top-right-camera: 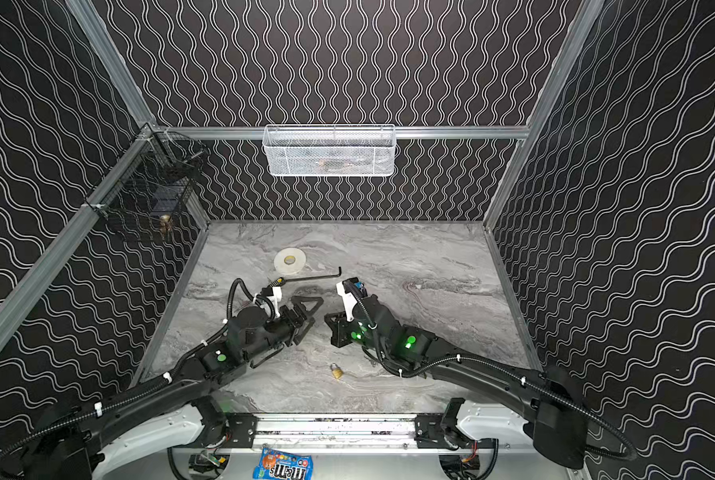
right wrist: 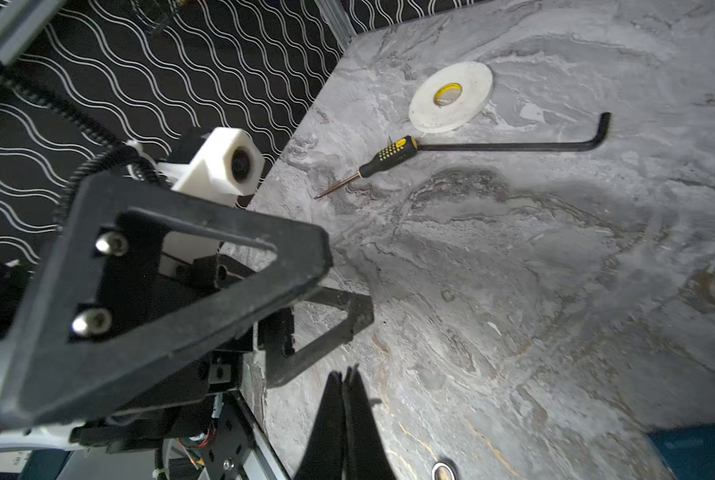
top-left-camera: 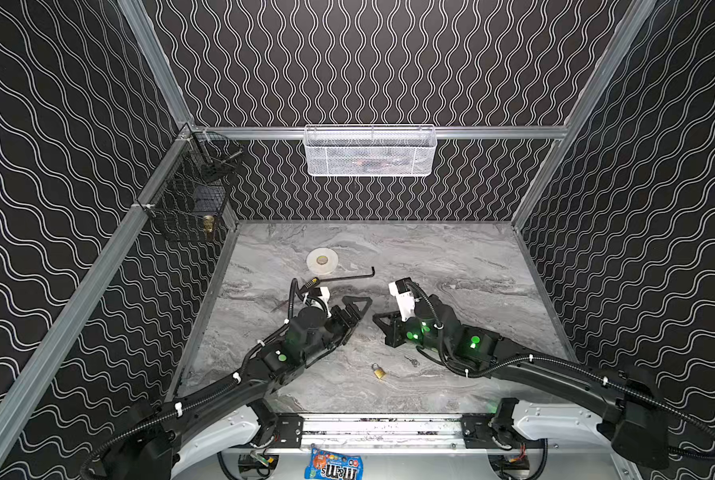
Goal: Unlock with the key
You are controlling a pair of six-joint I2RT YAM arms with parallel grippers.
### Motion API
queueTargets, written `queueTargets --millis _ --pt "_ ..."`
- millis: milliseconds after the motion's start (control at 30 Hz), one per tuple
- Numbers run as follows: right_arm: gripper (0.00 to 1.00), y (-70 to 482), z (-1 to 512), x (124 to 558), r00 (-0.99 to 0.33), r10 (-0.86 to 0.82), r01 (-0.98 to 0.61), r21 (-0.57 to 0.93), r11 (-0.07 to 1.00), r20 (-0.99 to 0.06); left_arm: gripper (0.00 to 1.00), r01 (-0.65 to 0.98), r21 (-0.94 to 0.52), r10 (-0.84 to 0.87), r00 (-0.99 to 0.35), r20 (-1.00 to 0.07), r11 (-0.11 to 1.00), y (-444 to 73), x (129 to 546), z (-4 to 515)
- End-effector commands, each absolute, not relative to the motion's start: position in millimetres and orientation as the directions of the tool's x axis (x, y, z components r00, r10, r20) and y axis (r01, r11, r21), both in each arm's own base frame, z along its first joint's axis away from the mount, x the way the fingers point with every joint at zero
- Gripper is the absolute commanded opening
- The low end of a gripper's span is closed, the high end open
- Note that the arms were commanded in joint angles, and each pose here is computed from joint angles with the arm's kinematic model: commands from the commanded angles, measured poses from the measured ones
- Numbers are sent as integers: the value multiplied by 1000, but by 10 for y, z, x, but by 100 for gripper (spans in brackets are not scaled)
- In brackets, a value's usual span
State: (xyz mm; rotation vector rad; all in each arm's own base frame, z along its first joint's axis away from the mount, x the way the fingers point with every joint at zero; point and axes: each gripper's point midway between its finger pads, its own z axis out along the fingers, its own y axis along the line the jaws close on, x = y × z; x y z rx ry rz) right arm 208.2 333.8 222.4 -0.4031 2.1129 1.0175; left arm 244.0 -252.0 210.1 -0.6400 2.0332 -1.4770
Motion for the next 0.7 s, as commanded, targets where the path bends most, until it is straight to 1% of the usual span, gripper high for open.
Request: queueTargets --millis 0,200,333,400,667 --pt "0 3488 2546 2118 -625 104 -607 565 559 -774 99 -55 -975 -682 -723 -108 213 -2530 2486 2306" --pt "0 3615 2629 2127 -615 106 -635 571 520 -781 98 -40 -988 -683 -727 -73 148 -2583 2506 2455" --pt "0 3670 2665 2130 -613 118 -645 582 496 -781 98 -41 -988 -678 -732 -72 149 -2604 2505 2501" --pt "0 3693 2672 2125 -613 120 -650 585 484 -781 97 -32 -991 -685 -725 -66 128 -2592 2513 2545" --pt "0 3652 2647 2116 -613 128 -645 587 489 -780 95 -27 -991 -700 -710 -74 132 -2529 2498 2551"
